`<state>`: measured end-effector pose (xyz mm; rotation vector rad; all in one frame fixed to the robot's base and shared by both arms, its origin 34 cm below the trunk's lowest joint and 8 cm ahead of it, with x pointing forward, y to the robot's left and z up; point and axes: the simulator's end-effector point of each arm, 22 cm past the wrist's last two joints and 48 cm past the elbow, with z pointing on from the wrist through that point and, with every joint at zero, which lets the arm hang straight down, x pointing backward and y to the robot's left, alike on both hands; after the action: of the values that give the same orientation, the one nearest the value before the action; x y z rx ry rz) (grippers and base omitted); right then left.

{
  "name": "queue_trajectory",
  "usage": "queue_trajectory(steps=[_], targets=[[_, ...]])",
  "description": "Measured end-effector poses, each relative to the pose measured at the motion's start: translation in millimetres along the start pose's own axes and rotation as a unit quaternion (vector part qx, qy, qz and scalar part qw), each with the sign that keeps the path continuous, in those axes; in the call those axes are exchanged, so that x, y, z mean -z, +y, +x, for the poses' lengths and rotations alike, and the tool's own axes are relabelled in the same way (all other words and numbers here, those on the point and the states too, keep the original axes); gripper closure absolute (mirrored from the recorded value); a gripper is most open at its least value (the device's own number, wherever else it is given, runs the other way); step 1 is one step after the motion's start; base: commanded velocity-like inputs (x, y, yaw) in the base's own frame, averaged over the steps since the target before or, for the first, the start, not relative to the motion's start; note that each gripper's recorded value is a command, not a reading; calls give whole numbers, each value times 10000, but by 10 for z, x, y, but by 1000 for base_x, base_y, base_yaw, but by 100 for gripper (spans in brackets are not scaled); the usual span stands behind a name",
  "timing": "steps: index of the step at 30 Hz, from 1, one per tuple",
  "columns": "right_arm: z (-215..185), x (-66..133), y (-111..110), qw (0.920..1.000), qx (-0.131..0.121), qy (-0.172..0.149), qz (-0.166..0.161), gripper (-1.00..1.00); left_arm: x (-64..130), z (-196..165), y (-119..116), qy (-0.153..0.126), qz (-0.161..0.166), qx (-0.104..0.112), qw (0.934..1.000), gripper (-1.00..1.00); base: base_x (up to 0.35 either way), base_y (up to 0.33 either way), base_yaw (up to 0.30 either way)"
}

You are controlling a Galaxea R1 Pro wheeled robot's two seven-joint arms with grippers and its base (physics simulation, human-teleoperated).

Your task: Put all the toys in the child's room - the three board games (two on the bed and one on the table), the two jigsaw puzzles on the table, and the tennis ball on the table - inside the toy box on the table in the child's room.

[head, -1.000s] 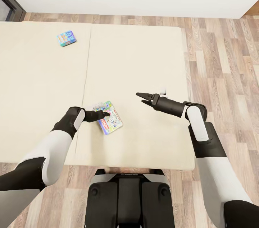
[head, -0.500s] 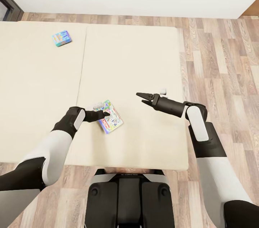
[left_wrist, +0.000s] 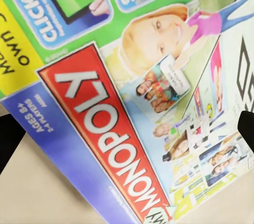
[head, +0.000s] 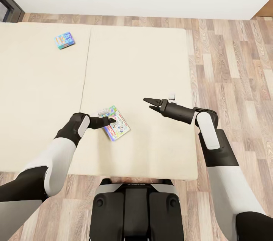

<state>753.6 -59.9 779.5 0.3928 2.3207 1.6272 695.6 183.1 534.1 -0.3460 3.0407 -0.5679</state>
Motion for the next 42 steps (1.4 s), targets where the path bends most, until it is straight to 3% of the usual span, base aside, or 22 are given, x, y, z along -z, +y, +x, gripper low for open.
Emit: queue_trajectory(steps=[42], targets=[[-4, 1, -3, 10000, 4, -12, 4, -100, -2, 2, -8, 1, 7, 2, 10000, -100, -6, -19, 0]])
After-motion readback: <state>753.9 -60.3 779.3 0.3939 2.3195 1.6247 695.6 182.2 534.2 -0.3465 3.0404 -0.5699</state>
